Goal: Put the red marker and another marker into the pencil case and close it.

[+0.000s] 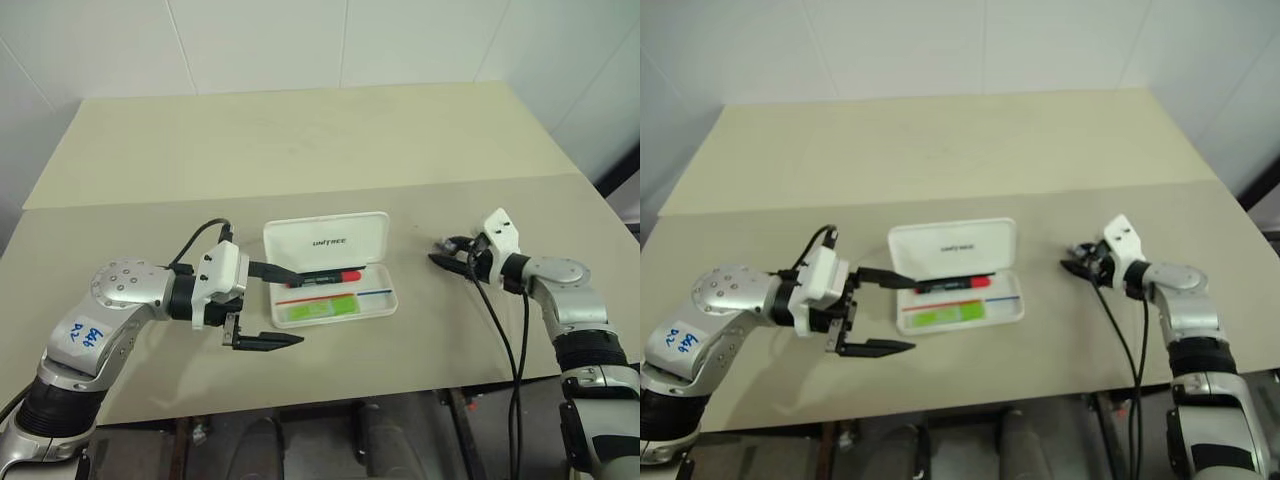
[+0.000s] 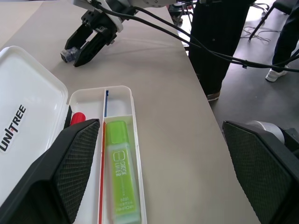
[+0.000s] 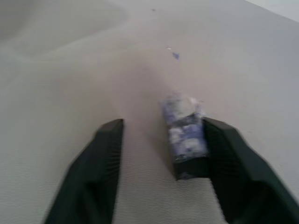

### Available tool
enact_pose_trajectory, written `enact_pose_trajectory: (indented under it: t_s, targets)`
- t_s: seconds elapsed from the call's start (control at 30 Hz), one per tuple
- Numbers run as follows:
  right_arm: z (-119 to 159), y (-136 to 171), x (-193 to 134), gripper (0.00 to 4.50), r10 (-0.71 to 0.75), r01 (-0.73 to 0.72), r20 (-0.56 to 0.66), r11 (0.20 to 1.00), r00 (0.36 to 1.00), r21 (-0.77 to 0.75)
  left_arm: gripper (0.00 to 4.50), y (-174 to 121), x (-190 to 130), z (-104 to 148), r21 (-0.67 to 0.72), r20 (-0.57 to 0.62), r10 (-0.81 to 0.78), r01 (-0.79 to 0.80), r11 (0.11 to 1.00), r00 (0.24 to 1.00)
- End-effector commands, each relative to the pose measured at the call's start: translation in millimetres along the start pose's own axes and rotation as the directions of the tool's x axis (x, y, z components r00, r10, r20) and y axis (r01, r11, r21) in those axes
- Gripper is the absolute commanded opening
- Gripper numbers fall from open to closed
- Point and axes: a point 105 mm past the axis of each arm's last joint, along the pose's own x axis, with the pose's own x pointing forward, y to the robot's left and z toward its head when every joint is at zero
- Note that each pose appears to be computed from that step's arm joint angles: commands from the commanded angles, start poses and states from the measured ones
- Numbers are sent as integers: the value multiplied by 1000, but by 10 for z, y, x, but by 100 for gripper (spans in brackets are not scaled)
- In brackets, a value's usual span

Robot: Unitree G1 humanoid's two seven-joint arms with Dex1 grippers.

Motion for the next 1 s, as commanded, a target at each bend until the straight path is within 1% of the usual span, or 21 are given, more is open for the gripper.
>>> enact_pose_trajectory:
  t_s: [0.03, 0.07, 0.1, 0.2, 0.27, 0.33, 0.4, 0.43, 0.5, 0.6, 0.7, 0.83, 0.9, 1.0]
  targets:
    - [-119, -66, -96, 99, -2, 3, -50, 1000, 999, 9, 450, 3, -23, 65, 29, 3, 8, -9, 1000, 1000]
    - [-111, -67, -95, 62, -2, 2, -47, 1000, 999, 8, 450, 3, -22, 67, 30, 3, 9, -9, 1000, 1000]
    - [-87, -50, -89, 39, 9, -9, -41, 1000, 999, 8, 450, 2, -18, 68, 30, 4, 9, -9, 1000, 1000]
    - [-17, -17, -79, 38, 26, -26, -29, 1000, 999, -1, 450, 5, -5, 69, 32, 6, 6, -6, 999, 1000]
    - [125, 9, -96, 38, 40, -40, -3, 998, 999, -40, 450, 11, -1, 68, 33, 6, 3, -4, 999, 1000]
    - [325, 90, -135, 38, 88, -84, 48, 993, 995, -77, 450, 13, -6, 64, 34, 5, 2, -2, 999, 1000]
    - [484, 231, -183, 38, 164, -155, 85, 982, 983, -111, 450, 10, -13, 54, 33, 1, 1, -1, 999, 1000]
    - [564, 353, -215, 38, 227, -213, 100, 968, 969, -133, 450, 8, -17, 49, 32, 0, 1, -1, 999, 1000]
    - [707, 631, -285, 38, 356, -334, 126, 927, 926, -169, 450, -4, -26, 35, 30, -5, -1, 1, 1000, 1000]
    - [814, 974, -357, 38, 493, -468, 139, 866, 859, -179, 450, -20, -40, 18, 26, -12, -1, 1, 1000, 1000]
    - [810, 1204, -353, 38, 562, -540, 136, 824, 816, -170, 450, -26, -46, 16, 24, -14, 1, -1, 1000, 1000]
    - [689, 1427, -280, 38, 638, -617, 107, 767, 763, -174, 450, -34, -55, 19, 23, -17, 2, -1, 1000, 1000]
    - [661, 1467, -236, 38, 653, -632, 104, 754, 750, -180, 450, -37, -59, 19, 22, -19, 2, -1, 1000, 1000]
    - [613, 1454, -159, 38, 655, -633, 94, 751, 750, -188, 450, -39, -61, 20, 22, -21, 2, -2, 1000, 1000]
